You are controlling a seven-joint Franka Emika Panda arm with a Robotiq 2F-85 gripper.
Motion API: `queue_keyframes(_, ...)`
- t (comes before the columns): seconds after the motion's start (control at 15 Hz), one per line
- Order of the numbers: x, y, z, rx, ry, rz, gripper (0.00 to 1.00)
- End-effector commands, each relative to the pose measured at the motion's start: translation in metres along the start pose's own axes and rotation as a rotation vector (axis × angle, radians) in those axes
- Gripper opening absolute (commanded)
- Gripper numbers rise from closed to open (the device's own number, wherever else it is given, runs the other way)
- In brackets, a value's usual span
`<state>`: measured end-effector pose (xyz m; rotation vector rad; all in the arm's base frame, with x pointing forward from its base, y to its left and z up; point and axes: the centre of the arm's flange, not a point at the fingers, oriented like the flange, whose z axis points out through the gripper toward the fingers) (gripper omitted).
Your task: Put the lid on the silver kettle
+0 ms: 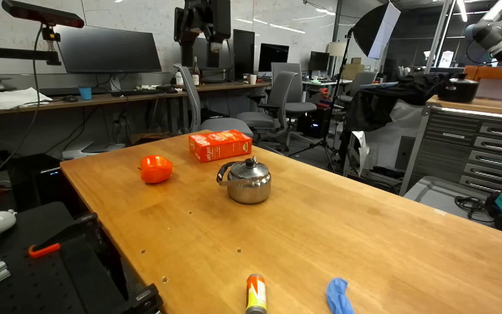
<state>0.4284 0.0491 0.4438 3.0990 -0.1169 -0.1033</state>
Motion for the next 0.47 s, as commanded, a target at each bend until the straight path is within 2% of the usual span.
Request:
queue_keyframes(0.0,-0.0043,0.0013,-0.0005,-0.007,-0.008,-0.001,1.0)
queue_keyframes(0.4,-0.0047,0.0013,0.0033,-0.009,-0.02,-0.001,1.0)
